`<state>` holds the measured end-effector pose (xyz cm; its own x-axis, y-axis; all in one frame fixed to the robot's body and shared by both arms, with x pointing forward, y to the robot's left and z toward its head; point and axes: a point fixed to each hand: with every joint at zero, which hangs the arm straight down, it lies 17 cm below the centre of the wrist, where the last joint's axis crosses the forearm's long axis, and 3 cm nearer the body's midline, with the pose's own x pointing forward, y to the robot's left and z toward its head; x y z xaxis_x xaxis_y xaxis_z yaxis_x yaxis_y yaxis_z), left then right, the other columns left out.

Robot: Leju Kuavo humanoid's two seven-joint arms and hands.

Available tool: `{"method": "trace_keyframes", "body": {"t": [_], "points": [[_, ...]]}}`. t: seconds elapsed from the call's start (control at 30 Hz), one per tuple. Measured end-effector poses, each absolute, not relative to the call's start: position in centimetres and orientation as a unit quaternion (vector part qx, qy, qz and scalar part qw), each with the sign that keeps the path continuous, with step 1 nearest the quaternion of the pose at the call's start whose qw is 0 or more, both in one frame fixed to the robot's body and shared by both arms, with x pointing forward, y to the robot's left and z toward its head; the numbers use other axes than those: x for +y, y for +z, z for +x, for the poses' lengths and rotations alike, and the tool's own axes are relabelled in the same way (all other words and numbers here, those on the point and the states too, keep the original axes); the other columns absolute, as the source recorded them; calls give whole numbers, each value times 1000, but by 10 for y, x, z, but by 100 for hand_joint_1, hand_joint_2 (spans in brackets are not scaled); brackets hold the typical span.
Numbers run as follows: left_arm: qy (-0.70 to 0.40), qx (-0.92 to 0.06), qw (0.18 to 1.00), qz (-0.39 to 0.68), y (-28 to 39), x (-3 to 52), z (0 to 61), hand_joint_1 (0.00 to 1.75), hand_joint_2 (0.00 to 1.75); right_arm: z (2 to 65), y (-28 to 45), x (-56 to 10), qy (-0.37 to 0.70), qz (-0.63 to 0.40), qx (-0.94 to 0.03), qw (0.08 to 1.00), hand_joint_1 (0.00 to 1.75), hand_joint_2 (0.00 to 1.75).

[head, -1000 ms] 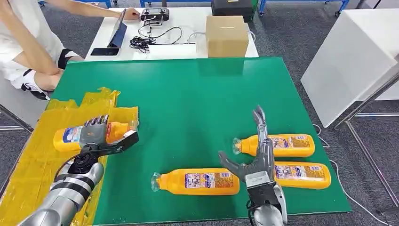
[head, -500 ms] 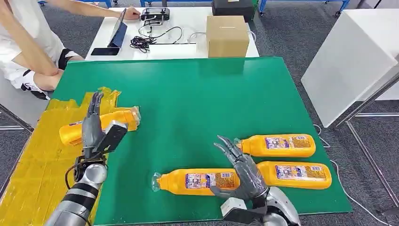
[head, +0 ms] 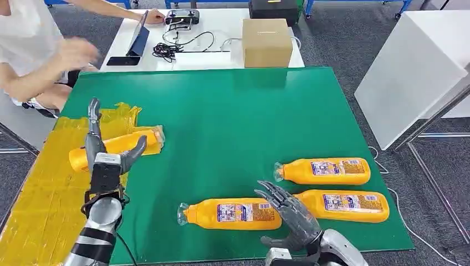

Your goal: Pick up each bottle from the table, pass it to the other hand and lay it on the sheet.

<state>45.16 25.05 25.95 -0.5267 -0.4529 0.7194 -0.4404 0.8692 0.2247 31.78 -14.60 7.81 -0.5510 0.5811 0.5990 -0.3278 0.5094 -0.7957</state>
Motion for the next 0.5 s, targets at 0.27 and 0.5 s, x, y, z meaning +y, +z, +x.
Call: {"method": "trace_keyframes", "body": {"t": [0.27,0.5], "points": [[9,-907,374,194,292,225,413,0,175,339,55,-164,496,-182,-682,506,0,175],[-1,-918,359,167,305,202,400,0,175,357,56,-140,486,-185,-681,516,0,175]]}}
